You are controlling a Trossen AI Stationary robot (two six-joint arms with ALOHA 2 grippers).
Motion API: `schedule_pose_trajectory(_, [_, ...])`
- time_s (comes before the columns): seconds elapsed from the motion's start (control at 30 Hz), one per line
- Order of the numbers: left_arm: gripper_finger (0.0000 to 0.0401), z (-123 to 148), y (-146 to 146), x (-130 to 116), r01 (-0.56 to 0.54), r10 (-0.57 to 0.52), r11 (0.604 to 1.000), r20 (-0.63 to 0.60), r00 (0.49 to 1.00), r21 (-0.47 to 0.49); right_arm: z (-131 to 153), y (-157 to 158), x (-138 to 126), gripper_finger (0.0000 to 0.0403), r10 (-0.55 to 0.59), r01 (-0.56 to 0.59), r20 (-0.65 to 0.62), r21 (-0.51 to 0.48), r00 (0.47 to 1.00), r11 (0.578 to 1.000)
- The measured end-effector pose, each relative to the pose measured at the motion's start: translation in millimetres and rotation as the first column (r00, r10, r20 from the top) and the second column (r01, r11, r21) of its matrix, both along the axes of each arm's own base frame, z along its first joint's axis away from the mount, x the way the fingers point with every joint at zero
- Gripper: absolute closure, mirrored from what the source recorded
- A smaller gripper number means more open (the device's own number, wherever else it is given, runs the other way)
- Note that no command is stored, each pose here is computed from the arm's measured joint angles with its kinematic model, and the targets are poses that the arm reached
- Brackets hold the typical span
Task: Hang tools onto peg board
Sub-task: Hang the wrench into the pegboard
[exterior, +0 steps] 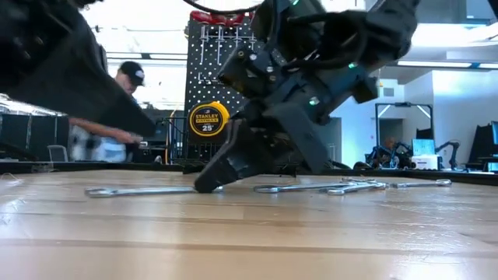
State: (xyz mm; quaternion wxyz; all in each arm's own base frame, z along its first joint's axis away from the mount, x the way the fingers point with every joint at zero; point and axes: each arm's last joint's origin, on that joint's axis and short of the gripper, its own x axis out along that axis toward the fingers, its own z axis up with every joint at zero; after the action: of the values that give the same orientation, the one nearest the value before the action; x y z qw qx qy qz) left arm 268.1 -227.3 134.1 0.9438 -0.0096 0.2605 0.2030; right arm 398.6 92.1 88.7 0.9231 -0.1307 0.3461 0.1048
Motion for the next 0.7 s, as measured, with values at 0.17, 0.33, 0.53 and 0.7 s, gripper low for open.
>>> schedule_pose_trajectory(0.17, [0.0309, -8.6, 8.0, 6.0, -0.05, 0.049, 0.998, -0.02, 0.999, -0.039, 10.0, 12.1, -5.3, 0.0394, 0.022, -0.021, 0.012, -0.05, 1.0, 0.999])
schedule_pose_trajectory(0.33, [0.0246, -10.5, 13.5, 9.7, -0.045, 0.04, 0.996, -0.069, 0.997, -0.074, 22.2, 14.7, -6.9, 0.0393, 0.031, -0.029, 0.042, -0.047, 0.999, 0.998])
schedule_pose_trajectory(0.53, [0.0214, -14.7, 18.3, 8.0, -0.083, 0.076, 0.994, -0.098, 0.992, -0.068, 40.6, 16.3, -12.7, 0.0391, 0.019, -0.024, 0.202, 0.024, 0.979, 0.999])
schedule_pose_trajectory(0.7, [0.0212, -15.7, 19.6, 6.5, -0.103, 0.095, 0.992, -0.103, 0.99, -0.074, 27.0, 9.8, -25.1, 0.0365, -0.06, 0.028, 0.186, 0.168, 0.981, 0.985])
